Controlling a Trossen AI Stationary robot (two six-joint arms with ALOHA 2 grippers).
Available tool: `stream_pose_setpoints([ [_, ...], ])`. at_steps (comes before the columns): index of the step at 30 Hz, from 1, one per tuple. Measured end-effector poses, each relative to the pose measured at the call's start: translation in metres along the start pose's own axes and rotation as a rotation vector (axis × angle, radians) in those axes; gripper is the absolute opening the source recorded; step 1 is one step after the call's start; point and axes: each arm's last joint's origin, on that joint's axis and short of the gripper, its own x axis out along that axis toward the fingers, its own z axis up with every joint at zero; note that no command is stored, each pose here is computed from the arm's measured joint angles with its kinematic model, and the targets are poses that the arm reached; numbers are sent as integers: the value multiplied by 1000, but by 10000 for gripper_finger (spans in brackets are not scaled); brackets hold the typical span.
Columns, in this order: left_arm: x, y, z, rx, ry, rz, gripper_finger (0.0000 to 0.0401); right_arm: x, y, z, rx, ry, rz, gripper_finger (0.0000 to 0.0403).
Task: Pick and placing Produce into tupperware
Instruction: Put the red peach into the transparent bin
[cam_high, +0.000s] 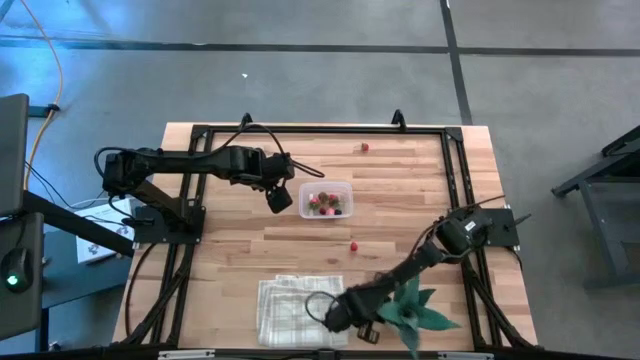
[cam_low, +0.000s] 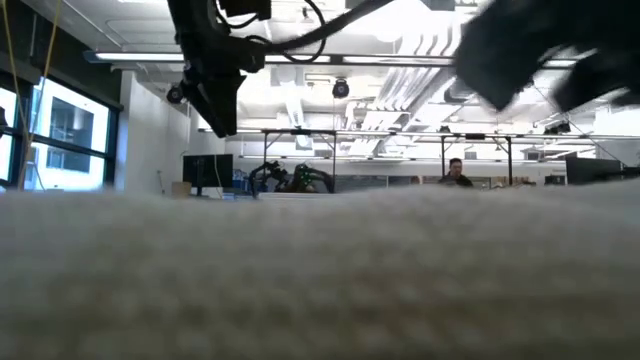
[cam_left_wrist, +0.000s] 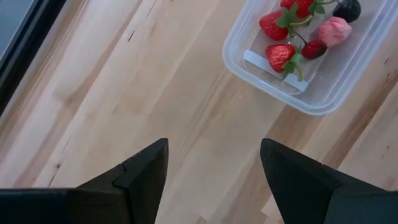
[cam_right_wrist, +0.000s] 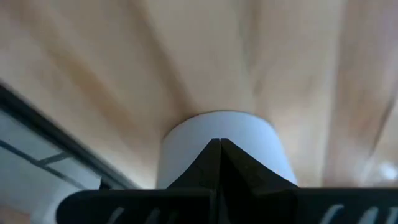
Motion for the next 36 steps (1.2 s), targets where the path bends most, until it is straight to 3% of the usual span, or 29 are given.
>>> stream_pose_setpoints([
  [7,0,0,0,-4,6,-15,244,9,16,-22,39,42,0,0],
  [16,0,-1,0,-6,11,-26,244,12,17,-36,60,115,-39,0],
  [19,0,-1,0,-6,11,-26,244,6,17,-38,62,83,-20,0],
  [22,0,-1,0,-5,11,-26,244,-18,9,-37,87,-52,15,0],
  [29,0,-1,0,-4,13,-34,244,-117,-69,-37,207,-486,12,0],
  [36,0,-1,0,-1,13,-34,244,-201,-199,-49,188,-739,-43,0],
])
